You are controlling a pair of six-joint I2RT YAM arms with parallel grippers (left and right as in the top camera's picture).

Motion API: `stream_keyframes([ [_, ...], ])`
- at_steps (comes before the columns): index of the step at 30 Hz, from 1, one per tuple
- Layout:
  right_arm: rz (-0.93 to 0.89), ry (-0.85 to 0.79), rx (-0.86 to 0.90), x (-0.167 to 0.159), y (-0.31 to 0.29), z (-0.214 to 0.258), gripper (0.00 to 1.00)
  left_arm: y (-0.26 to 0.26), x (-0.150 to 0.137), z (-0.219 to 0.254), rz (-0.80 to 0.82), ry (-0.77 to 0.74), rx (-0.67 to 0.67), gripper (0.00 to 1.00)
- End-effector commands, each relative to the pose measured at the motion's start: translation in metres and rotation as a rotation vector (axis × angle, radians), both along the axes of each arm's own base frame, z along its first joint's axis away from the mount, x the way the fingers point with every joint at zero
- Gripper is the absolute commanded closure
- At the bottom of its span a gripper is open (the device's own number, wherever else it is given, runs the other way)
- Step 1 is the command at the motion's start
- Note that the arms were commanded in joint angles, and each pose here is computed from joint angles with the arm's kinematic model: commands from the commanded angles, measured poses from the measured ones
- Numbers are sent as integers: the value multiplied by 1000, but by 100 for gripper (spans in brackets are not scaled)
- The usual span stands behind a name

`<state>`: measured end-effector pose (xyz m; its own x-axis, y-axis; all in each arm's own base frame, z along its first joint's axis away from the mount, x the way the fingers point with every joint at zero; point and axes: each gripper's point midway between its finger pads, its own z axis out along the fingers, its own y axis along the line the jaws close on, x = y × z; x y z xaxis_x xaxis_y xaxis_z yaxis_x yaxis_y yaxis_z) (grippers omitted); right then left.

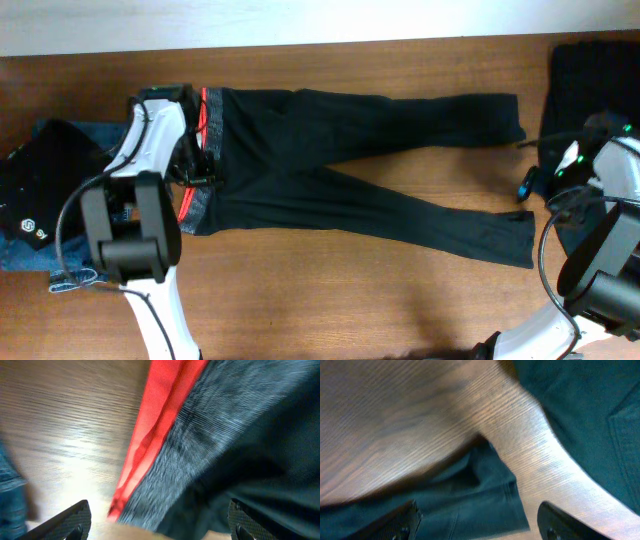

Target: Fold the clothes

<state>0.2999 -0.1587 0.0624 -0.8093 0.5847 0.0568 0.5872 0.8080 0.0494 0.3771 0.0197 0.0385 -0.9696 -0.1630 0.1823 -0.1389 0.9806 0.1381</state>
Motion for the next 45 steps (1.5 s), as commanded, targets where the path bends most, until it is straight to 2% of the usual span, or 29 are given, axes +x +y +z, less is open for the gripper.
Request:
stream_keyframes([
  [1,71,-88,-15,18,-5,43,19,-1,15,58,-58,-167,-26,13],
  [5,130,-131,39,20,7,74,16,-3,15,89,-65,-249,-39,13],
  [9,134,-89,60,6,13,91,1,-4,11,121,-79,-331,-39,13],
  [16,145,36,144,-30,34,101,1,-10,-8,165,-97,-414,-43,13],
  [21,146,21,135,-47,44,124,1,-10,-31,177,-66,-389,-43,13],
  [28,133,-139,37,-73,60,171,1,-10,-62,178,3,-303,-43,13],
  [32,136,-198,20,-93,75,181,2,-11,-76,174,3,-297,-46,13],
  [36,134,-246,-3,-107,85,178,1,-16,-84,162,2,-360,-76,13],
  [37,126,-260,-12,-108,85,176,1,-20,-84,157,-4,-384,-101,8],
  [38,115,-277,-22,-108,85,173,1,-24,-85,152,-12,-407,-125,8],
  [45,5,-330,-48,-94,76,136,1,-38,-85,105,-74,-502,-205,6],
])
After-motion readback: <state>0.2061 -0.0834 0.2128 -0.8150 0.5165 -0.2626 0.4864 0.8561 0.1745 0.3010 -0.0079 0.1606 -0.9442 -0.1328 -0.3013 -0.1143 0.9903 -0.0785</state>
